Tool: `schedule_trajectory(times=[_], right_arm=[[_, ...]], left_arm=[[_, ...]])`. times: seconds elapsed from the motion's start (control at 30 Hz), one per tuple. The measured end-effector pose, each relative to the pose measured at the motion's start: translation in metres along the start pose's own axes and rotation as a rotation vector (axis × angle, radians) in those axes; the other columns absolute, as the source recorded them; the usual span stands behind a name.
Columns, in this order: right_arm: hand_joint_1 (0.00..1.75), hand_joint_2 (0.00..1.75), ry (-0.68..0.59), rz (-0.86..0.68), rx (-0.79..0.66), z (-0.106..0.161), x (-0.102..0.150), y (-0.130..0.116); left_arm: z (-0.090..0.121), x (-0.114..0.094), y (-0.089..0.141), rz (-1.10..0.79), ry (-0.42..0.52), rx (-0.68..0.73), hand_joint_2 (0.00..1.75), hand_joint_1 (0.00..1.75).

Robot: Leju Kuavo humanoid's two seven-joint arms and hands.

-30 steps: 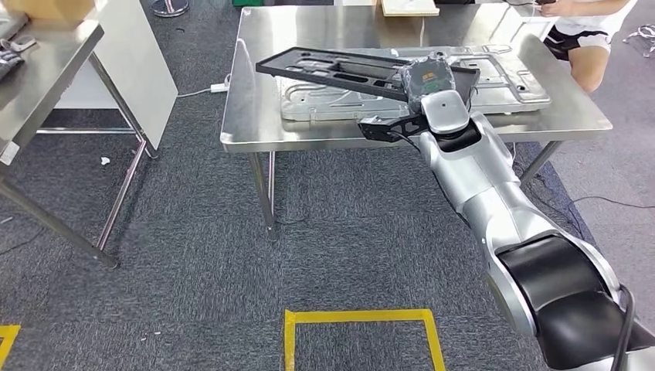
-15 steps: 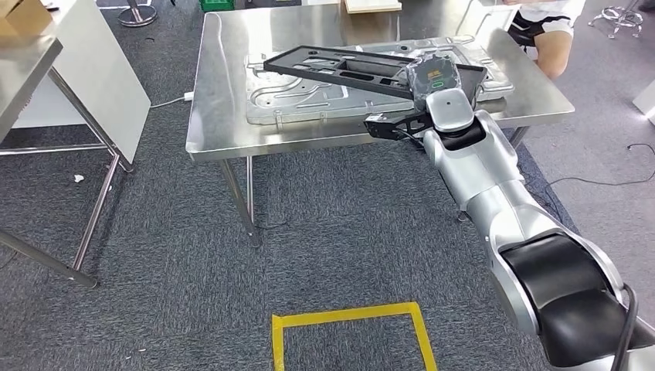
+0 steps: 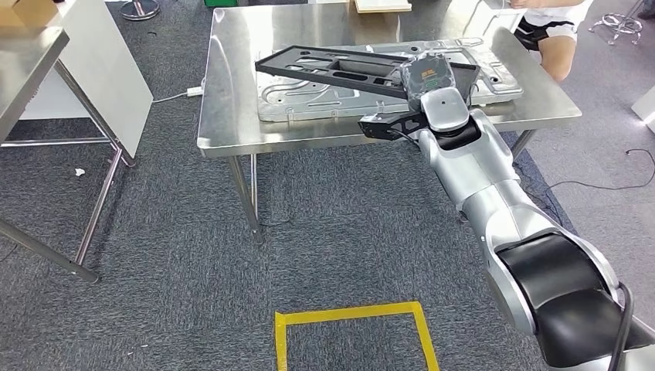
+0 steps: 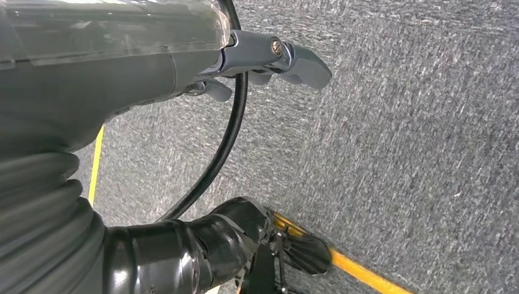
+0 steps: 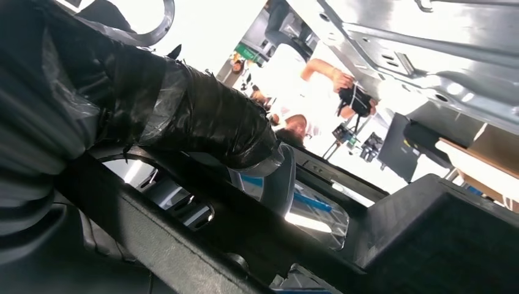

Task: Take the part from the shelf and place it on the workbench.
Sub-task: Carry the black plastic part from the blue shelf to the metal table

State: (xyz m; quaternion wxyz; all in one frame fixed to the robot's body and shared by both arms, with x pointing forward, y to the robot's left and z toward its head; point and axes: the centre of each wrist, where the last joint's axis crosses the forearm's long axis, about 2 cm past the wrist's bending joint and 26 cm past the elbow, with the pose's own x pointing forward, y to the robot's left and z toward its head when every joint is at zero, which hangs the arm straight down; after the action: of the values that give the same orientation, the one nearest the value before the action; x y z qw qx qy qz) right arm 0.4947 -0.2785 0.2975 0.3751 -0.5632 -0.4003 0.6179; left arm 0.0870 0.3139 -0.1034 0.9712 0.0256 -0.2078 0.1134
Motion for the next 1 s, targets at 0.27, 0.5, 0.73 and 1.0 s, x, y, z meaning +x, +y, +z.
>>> schedule_trajectory(times=[0.27,0.5,0.73,1.0], right_arm=[[1.75,1.75,-0.001,0.005,-0.001,-0.0004,0.0006,-0.0009],[1.75,1.75,-0.001,0.009,0.007,-0.0002,0.001,0.0017],[1.75,1.75,-0.004,0.009,0.002,-0.0007,0.0027,-0.0007],[1.75,1.75,-0.017,0.008,-0.001,-0.0009,0.0088,-0.0033]], left_arm=[[0.0,0.0005,-0.0005,-0.008,0.017,0.011,1.75,0.0],[0.0002,-0.0005,-0.0016,-0.008,0.022,0.013,1.75,0.0],[0.0001,0.0001,-0.0021,-0.007,0.021,0.015,1.75,0.0],[0.0005,-0.0014,0.0008,-0.004,0.023,0.027,1.75,0.0]])
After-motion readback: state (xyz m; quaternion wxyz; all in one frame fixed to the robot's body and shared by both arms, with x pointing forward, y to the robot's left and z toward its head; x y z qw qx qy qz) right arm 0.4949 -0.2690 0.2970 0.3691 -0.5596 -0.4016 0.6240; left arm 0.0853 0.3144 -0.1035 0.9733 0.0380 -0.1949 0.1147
